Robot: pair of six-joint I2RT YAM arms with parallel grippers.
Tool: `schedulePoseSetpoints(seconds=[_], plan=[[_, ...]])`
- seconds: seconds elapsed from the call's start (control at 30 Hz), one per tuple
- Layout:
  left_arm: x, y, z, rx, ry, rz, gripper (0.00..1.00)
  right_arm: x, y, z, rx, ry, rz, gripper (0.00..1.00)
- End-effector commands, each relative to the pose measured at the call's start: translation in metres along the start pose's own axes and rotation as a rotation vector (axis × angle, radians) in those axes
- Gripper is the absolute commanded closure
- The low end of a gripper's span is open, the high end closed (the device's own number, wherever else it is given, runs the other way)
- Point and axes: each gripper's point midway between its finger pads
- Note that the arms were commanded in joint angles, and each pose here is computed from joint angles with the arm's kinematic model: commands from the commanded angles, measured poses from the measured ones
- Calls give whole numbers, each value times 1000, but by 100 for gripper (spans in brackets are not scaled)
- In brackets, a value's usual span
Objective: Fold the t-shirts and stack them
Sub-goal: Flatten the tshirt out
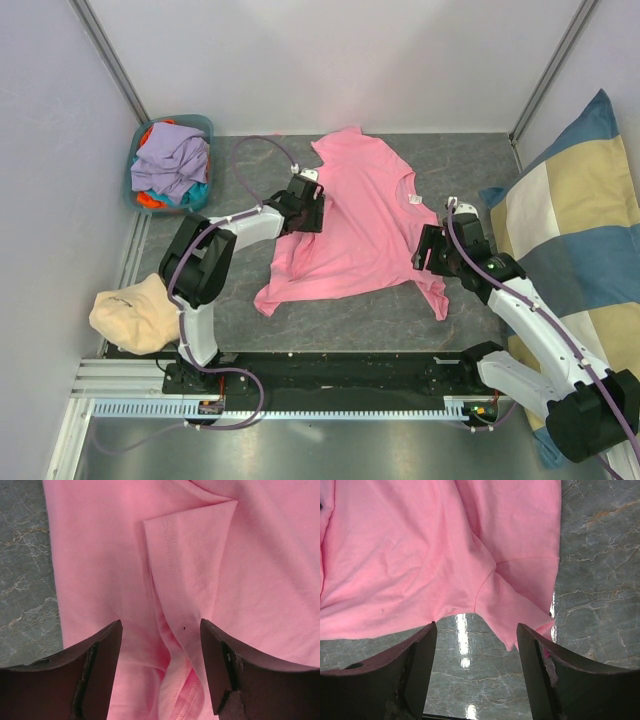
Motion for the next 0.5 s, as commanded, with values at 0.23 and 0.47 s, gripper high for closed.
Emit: schedulePoseSetpoints(seconds=[0.23,0.47], plan=[[-18,0,-19,-43,-2,50,98,0,0,-1,-19,-9,-8,26],[0,-27,-44,-116,19,-20,98,1,1,0,-18,-6,-11,25]])
Point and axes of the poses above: each gripper's point midway between its finger pads, its own y axis out along the fingers, its own x axis along the line the jaws close on, z = x × y, and after that the axes turned 2 degrees about y, right-handed
